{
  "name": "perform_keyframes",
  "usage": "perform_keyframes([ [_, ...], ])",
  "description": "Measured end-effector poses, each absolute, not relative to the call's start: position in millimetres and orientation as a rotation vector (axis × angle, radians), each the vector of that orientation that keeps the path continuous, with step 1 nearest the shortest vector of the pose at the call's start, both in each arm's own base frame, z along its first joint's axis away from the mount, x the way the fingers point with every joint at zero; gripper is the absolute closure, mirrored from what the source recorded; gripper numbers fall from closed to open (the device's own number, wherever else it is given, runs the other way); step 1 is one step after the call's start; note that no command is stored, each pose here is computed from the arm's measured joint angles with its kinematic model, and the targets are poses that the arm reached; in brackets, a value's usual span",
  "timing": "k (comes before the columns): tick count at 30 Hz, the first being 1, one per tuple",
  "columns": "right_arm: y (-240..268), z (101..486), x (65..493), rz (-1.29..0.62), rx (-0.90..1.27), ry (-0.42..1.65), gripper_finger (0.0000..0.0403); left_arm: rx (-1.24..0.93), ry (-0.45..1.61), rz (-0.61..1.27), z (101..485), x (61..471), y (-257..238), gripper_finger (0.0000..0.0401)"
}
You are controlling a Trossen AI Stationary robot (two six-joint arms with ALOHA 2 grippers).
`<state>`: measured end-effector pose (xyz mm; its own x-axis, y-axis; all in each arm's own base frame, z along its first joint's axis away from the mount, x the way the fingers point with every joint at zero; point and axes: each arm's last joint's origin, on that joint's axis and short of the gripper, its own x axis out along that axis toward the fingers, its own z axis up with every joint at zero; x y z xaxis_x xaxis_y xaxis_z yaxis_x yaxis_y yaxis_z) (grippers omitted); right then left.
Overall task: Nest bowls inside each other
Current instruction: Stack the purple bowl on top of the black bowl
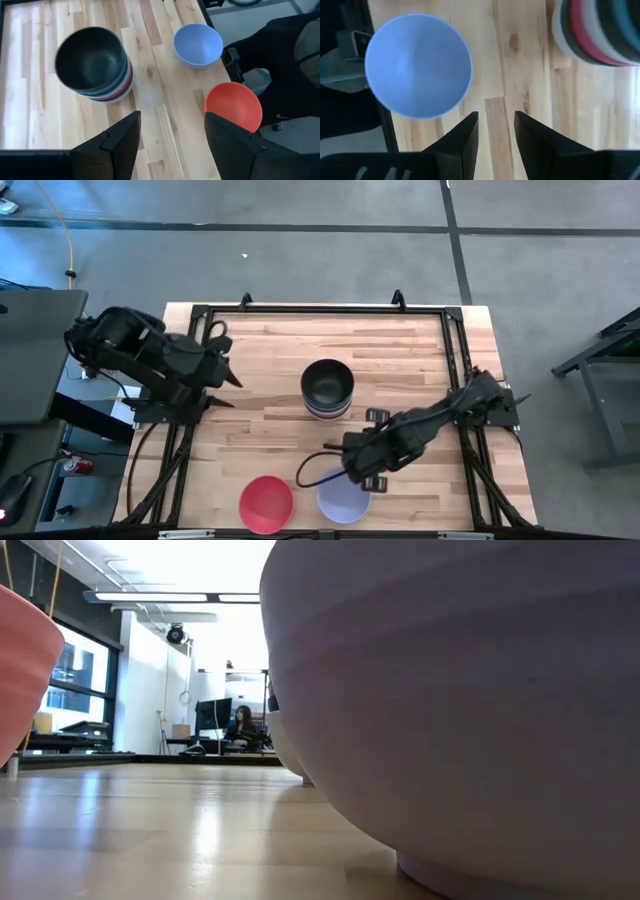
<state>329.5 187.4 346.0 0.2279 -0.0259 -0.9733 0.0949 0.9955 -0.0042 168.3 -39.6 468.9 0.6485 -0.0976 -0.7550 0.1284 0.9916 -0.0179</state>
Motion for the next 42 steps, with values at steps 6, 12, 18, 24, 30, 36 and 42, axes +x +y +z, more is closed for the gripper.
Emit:
perform_keyframes([
  [6, 209.1, 309.4, 345.5, -0.167, 0.064, 1.379, 0.0284, 0.032, 0.820, -0.142, 445.6, 150.2, -46.2, 0.0192],
  [12, 229.8, 271.1, 353.0, -0.266, 0.015, 1.425, 0.0284, 0.026, 0.800, -0.149, 424.7, 140.8, -49.3, 0.0192],
  [18, 243.8, 243.5, 354.3, -0.330, 0.006, 1.479, 0.0284, 0.039, 0.803, -0.153, 412.0, 141.3, -52.1, 0.0192],
  [24, 244.6, 243.2, 355.0, -0.439, 0.104, 1.428, 0.0284, 0.036, 0.789, -0.154, 412.6, 142.3, -52.6, 0.0192],
  [30, 244.3, 243.2, 355.2, -0.577, 0.260, 1.383, 0.0284, 0.039, 0.785, -0.147, 412.8, 142.5, -52.5, 0.0192],
  [36, 245.2, 240.8, 356.2, -0.612, 0.305, 1.372, 0.0284, 0.039, 0.785, -0.146, 412.8, 142.5, -52.5, 0.0192],
  [42, 240.5, 240.0, 358.6, -0.565, 0.324, 1.460, 0.0284, 0.046, 0.784, -0.157, 412.8, 141.7, -54.4, 0.0192],
])
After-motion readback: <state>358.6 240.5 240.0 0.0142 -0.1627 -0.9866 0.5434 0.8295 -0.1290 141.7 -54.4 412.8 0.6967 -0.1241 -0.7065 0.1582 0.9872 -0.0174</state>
